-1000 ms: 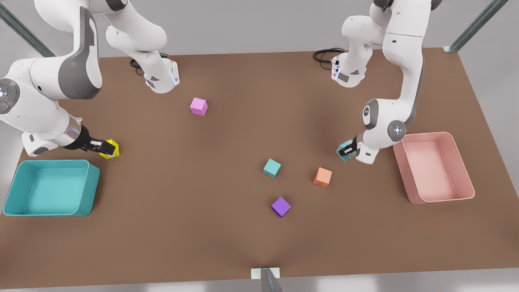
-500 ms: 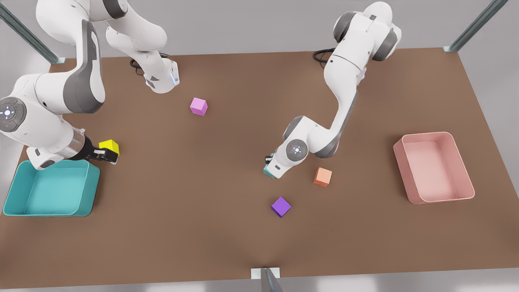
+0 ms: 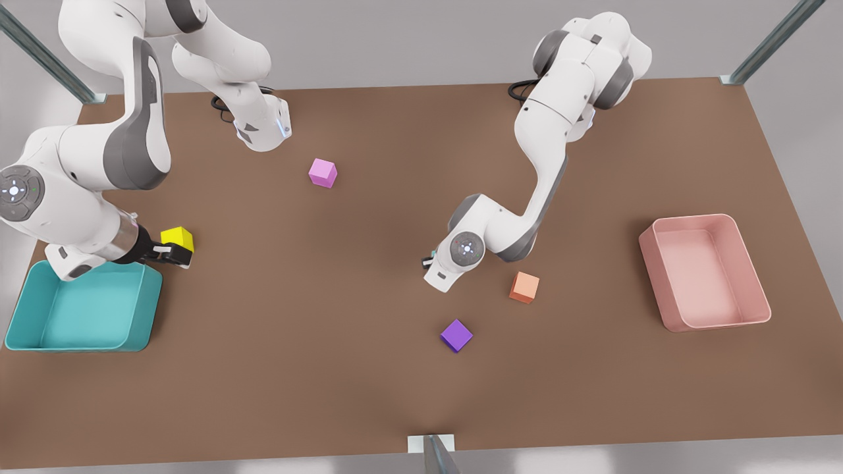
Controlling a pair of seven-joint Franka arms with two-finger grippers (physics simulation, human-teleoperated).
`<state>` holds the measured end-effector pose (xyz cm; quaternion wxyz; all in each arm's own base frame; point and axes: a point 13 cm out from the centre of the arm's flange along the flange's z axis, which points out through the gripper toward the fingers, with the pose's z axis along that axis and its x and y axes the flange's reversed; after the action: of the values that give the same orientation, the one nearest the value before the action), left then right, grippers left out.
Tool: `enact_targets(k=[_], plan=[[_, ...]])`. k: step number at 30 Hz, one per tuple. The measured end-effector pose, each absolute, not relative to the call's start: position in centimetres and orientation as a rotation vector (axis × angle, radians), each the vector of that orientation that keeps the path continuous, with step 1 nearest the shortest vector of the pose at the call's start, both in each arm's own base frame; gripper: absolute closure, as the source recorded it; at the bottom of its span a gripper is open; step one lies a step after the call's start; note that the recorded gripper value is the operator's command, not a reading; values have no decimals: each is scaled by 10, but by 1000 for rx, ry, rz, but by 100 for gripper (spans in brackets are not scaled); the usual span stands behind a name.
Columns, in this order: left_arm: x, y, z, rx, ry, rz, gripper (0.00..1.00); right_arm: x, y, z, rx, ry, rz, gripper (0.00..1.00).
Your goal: Stack the two blue cubes on top of each other
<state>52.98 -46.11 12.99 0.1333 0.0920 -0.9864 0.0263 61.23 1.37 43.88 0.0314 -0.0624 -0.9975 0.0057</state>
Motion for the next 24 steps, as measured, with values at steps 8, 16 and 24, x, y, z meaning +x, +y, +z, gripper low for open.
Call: enact_targets(k=[8,16,24], plan=[[531,-461,127,320,-2853,71,0,614,13,430,-179,-3059,13,0],[537,-456,148,366,-2848,88,0,615,6,426,-190,-3054,4,0],[600,-380,335,483,-2934,156,0,616,-5,422,-210,-3046,1,0]])
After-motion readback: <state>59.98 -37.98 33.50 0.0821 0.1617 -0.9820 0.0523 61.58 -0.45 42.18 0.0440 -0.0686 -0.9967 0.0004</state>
